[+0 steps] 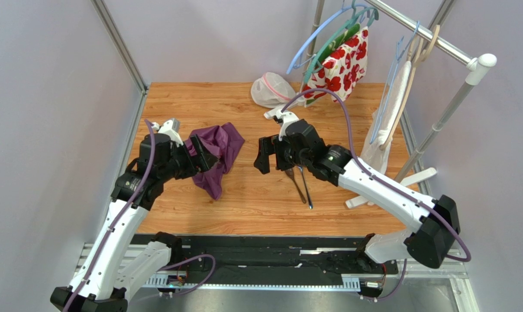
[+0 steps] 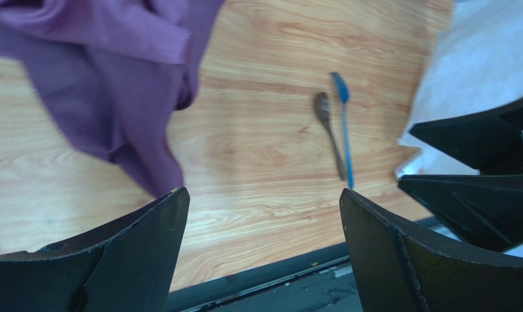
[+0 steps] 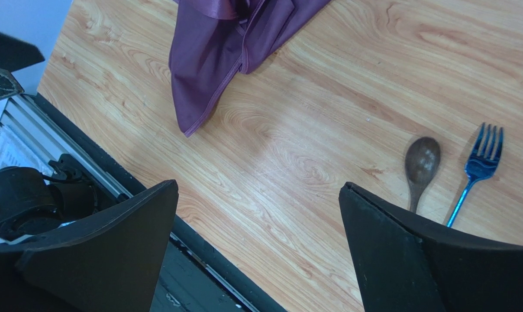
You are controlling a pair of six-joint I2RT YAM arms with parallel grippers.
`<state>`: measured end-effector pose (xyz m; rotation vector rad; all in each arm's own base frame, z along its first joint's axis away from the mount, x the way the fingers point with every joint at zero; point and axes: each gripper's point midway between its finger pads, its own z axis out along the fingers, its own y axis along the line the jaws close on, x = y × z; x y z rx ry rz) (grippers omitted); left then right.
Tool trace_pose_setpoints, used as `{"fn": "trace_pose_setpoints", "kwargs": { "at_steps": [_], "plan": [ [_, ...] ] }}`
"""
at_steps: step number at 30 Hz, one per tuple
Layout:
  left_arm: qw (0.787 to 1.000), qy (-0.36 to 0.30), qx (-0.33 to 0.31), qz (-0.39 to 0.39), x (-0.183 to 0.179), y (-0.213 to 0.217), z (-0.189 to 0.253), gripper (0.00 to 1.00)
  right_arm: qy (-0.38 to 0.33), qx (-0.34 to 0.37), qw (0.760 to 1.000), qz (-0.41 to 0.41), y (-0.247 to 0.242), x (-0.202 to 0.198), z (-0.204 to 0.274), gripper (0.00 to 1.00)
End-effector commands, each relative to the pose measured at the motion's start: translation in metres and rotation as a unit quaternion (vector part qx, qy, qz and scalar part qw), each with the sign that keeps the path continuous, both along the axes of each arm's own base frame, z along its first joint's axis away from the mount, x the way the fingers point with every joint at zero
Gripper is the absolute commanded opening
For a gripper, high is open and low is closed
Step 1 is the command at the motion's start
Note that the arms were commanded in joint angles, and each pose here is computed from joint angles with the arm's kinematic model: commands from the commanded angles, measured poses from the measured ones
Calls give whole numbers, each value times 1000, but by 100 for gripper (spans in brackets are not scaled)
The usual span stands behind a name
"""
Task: Fold the napkin into a case and place the utensils inside
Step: Pick up the crumpled napkin from the center of the board.
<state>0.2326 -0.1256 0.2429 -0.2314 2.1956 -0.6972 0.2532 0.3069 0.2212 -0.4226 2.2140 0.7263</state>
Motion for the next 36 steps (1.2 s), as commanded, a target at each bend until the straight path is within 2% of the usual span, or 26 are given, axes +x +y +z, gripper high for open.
{"fn": "trace_pose_setpoints", "kwargs": {
  "at_steps": [1, 2, 4, 5, 6, 8, 10, 12, 14, 17, 20, 24, 25, 27, 31, 36],
  "plan": [
    [987, 37, 76, 140, -4, 55, -10, 93, 32, 55, 998, 14, 26, 30, 17, 100],
    [983, 56, 86, 155, -7, 61, -18, 93, 64, 40, 997, 22, 38, 40, -7, 100],
    [978, 73, 97, 168, -5, 64, -26, 91, 79, 36, 995, 53, 55, 46, -9, 98],
    [975, 99, 101, 173, -5, 64, -36, 87, 60, 47, 995, 61, 67, 57, 12, 97],
    [971, 114, 106, 182, -4, 65, -42, 84, 75, 32, 995, 61, 75, 66, -8, 97],
    [960, 155, 117, 204, -5, 69, -58, 83, 56, 37, 996, 59, 87, 83, 0, 97],
    [952, 161, 126, 228, 0, 75, -70, 82, 53, 19, 997, 53, 96, 100, -22, 96],
    [951, 167, 130, 226, 7, 72, -86, 82, 41, 4, 998, 40, 101, 117, -26, 95],
    [954, 159, 120, 225, 24, 67, -93, 80, 43, -18, 997, 55, 108, 124, -52, 92],
    [970, 142, 89, 176, 51, 48, -89, 74, 59, -24, 996, 59, 115, 129, -76, 90],
    [979, 139, -6, 149, 75, 30, -86, 74, 65, -30, 997, 32, 111, 145, -96, 89],
    [973, 138, -75, 170, 93, 34, -95, 74, 72, -1, 997, 27, 119, 174, -108, 80],
    [976, 103, -91, 166, 106, 33, -86, 77, 62, 5, 998, 30, 125, 180, -104, 78],
    [976, 101, -105, 163, 112, 30, -88, 81, 62, 11, 997, 33, 133, 188, -115, 74],
    [975, 117, -114, 154, 129, 23, -98, 85, 64, 36, 997, 16, 145, 205, -121, 75],
    [972, 132, -103, 162, 141, 25, -116, 84, 65, 84, 993, 42, 171, 213, -118, 76]
  ]
}}
